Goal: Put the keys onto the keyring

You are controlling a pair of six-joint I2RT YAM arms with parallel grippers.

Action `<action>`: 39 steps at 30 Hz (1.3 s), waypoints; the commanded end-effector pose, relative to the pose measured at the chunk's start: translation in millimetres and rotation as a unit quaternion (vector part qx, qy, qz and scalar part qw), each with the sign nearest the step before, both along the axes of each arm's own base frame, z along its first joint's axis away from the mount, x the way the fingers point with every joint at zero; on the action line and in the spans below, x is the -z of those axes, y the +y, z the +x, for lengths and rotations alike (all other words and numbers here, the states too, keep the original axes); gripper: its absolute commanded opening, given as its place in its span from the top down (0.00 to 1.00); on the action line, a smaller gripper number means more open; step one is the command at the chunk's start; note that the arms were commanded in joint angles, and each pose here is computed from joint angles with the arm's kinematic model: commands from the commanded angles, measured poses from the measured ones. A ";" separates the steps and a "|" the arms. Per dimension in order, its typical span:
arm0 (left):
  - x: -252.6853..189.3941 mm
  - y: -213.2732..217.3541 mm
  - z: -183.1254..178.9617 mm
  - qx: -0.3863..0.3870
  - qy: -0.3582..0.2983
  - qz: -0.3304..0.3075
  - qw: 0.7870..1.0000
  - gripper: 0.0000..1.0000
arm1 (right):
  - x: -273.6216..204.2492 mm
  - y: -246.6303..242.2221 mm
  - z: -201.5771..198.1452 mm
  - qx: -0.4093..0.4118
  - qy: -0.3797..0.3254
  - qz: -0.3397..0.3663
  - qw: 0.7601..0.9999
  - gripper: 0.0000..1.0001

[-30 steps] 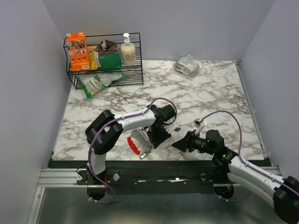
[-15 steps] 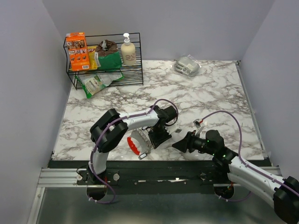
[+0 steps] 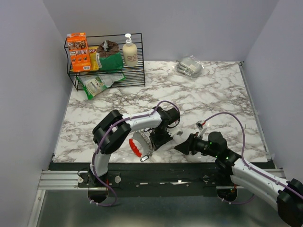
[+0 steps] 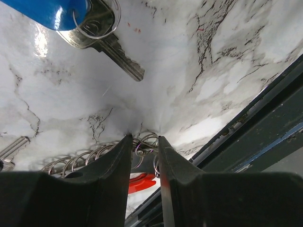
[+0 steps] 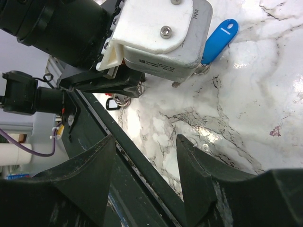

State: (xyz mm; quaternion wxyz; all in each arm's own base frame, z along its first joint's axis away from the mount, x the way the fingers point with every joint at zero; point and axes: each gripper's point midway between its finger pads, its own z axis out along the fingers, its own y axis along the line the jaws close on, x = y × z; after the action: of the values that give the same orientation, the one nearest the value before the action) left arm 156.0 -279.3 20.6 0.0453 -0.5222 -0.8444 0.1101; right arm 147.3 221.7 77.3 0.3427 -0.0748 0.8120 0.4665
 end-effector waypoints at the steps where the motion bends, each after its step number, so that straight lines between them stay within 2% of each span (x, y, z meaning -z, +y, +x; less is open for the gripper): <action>1: 3.5 4.2 -1.8 0.007 0.006 0.021 1.000 0.67 | 11.6 -4.9 -1.5 0.004 0.002 -0.015 1.000 0.37; 9: 3.3 0.6 -4.3 0.012 0.016 0.012 1.000 0.99 | 11.6 -6.5 -0.6 0.007 0.000 -0.018 1.000 0.37; 10: 1.7 -0.1 -3.6 0.013 0.014 0.009 1.000 1.00 | 10.6 -6.3 -0.3 0.007 -0.002 -0.017 1.000 0.37; 18: -15.3 -8.6 8.3 -0.005 -0.023 -0.032 0.999 1.00 | 1.1 -5.6 0.8 0.002 -0.019 -0.014 1.000 0.37; 28: -57.6 -26.6 40.2 -0.068 -0.141 -0.130 0.979 1.00 | -40.2 3.4 7.4 -0.018 -0.088 0.015 0.996 0.37; 34: -87.8 -33.0 49.7 -0.128 -0.199 -0.212 0.948 1.00 | -74.9 10.4 18.9 -0.018 -0.142 0.038 0.989 0.35; 39: -119.7 -37.0 52.5 -0.162 -0.236 -0.299 0.910 1.00 | -98.8 21.8 26.0 -0.035 -0.183 0.061 0.981 0.34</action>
State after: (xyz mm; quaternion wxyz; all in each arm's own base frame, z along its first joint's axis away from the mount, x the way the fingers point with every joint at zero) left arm 190.6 -300.5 101.6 -0.2292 -0.4337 -0.8510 0.1877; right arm 166.1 232.6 139.1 0.4305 -0.1311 0.7512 0.4829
